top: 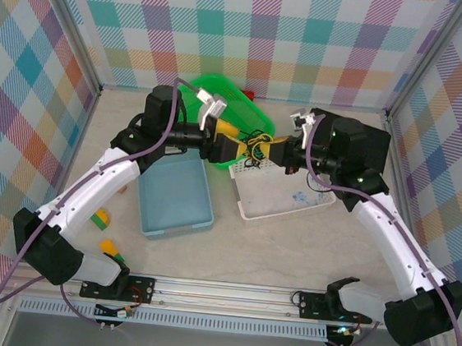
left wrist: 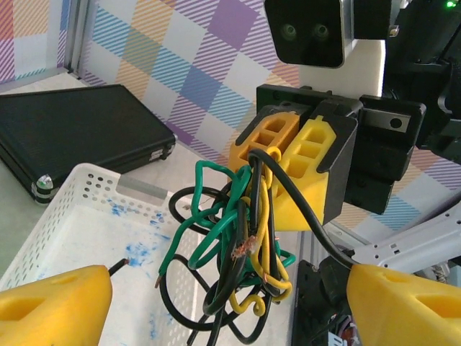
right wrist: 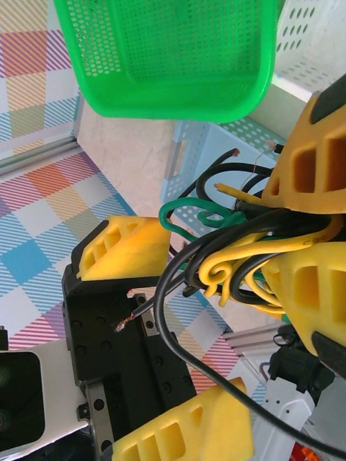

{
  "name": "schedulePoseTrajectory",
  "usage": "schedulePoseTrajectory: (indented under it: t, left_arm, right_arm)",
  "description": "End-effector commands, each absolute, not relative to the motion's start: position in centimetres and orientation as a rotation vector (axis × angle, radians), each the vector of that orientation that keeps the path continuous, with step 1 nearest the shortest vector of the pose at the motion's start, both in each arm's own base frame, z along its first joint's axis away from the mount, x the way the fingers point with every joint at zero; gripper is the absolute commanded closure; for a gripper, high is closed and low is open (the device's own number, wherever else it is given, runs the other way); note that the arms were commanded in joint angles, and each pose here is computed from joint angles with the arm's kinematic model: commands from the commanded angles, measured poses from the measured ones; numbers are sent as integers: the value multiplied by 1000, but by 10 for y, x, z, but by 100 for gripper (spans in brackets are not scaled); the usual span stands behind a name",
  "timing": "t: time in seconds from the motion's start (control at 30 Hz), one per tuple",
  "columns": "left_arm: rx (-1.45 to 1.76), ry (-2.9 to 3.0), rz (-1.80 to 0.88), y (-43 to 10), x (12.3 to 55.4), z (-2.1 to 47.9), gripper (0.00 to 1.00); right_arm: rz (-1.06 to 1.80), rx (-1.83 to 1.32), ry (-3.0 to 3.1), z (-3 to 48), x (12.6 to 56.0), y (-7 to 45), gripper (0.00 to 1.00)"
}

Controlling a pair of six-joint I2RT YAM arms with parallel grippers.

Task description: Untangle the cables

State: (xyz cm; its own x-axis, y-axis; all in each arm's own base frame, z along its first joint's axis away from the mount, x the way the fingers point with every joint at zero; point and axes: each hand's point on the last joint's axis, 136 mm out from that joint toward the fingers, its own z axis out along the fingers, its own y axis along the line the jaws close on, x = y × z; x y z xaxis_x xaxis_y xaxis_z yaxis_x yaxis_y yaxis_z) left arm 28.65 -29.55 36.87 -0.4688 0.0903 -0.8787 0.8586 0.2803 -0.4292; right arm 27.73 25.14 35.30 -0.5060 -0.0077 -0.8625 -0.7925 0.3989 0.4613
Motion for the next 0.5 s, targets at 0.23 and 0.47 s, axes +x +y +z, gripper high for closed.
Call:
schedulePoseTrajectory:
  t: [0.23, 0.47]
  left_arm:
    - [932, 1782, -1325, -309, 279, 357, 37]
    - [914, 1757, -1327, -309, 280, 357, 65]
  right_arm:
    - [1379, -731, 1715, 385, 273, 265, 100]
    - [1406, -741, 1717, 381, 273, 267, 100]
